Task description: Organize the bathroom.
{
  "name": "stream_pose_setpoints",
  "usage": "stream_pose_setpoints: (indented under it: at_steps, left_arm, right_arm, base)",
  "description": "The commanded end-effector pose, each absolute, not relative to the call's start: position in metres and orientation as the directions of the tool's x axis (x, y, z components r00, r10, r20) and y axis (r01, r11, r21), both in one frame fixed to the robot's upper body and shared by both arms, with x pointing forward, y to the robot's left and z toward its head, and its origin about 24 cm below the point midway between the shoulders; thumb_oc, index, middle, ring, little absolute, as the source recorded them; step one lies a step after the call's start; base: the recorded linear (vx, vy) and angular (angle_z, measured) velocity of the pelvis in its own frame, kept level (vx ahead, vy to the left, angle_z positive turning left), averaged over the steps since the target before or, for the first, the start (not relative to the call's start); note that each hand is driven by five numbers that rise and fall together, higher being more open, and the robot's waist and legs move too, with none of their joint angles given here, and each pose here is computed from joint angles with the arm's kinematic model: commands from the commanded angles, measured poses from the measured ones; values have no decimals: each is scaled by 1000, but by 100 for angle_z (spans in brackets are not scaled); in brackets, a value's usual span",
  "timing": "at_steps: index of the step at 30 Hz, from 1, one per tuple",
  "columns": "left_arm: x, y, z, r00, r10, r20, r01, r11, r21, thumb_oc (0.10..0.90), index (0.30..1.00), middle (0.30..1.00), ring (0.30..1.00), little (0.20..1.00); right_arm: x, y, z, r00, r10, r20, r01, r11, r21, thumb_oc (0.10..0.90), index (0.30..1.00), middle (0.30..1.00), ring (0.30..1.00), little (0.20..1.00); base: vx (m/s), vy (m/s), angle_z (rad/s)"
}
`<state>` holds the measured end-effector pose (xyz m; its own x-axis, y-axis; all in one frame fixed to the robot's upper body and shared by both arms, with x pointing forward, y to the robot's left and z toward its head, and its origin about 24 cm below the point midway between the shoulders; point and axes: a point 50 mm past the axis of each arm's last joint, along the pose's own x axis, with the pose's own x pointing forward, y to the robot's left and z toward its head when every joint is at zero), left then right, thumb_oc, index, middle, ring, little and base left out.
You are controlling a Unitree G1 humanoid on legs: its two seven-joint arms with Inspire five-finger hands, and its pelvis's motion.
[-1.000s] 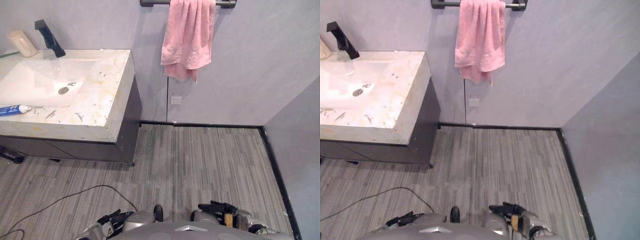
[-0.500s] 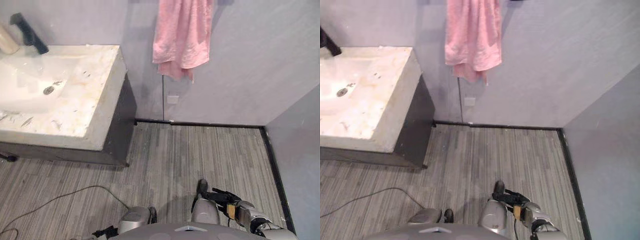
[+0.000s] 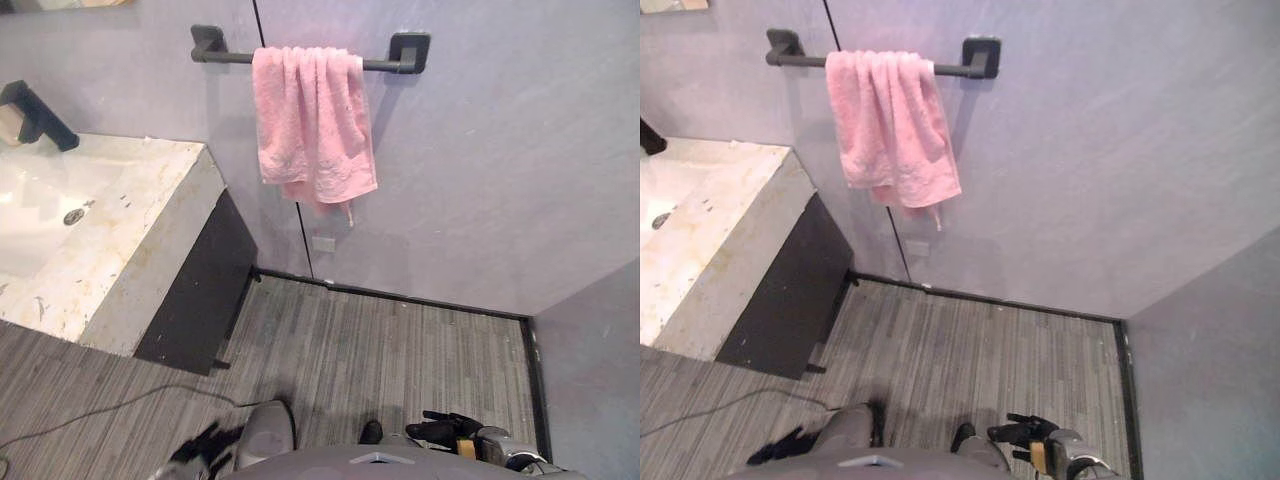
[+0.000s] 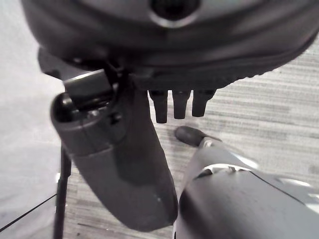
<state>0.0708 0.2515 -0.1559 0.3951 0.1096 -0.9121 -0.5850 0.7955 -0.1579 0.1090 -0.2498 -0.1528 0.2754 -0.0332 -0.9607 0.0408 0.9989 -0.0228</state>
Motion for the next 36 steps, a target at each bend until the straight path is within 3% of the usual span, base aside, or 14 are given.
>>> stream_pose_setpoints:
  at_steps: [1, 12, 22, 29, 36]
  left_arm:
    - [99, 275, -140, 507, 200, -838, -557, 818, -142, 800, 900, 900, 900, 900]
    - [101, 319, -120, 490, 304, -817, -487, 873, 33, 800, 900, 900, 900, 900]
    - [143, 376, -43, 703, 333, -628, -282, 942, 184, 800, 900, 900, 900, 900]
    - [178, 380, -4, 791, 355, -499, -339, 932, 126, 800, 900, 900, 900, 900]
    - [204, 354, -8, 852, 208, -481, -190, 978, 85, 800, 900, 900, 900, 900]
  right_arm:
    - [100, -261, -151, 287, -49, -957, 102, 995, -21, 800, 900, 900, 900, 900]
    - [76, -270, -154, 239, -108, -965, 151, 986, -73, 800, 900, 900, 900, 900]
    - [56, -288, -151, 196, -172, -965, 196, 972, -133, 800, 900, 900, 900, 900]
    - [93, -268, -150, 307, -88, -948, 124, 991, -52, 800, 900, 900, 900, 900]
    - [95, -276, -144, 418, -124, -900, 238, 971, -23, 800, 900, 900, 900, 900]
  base:
    - [174, 3, -53]
    - [100, 38, -26]
    - [31, -12, -17]
    - [96, -425, 25]
    - [70, -178, 71]
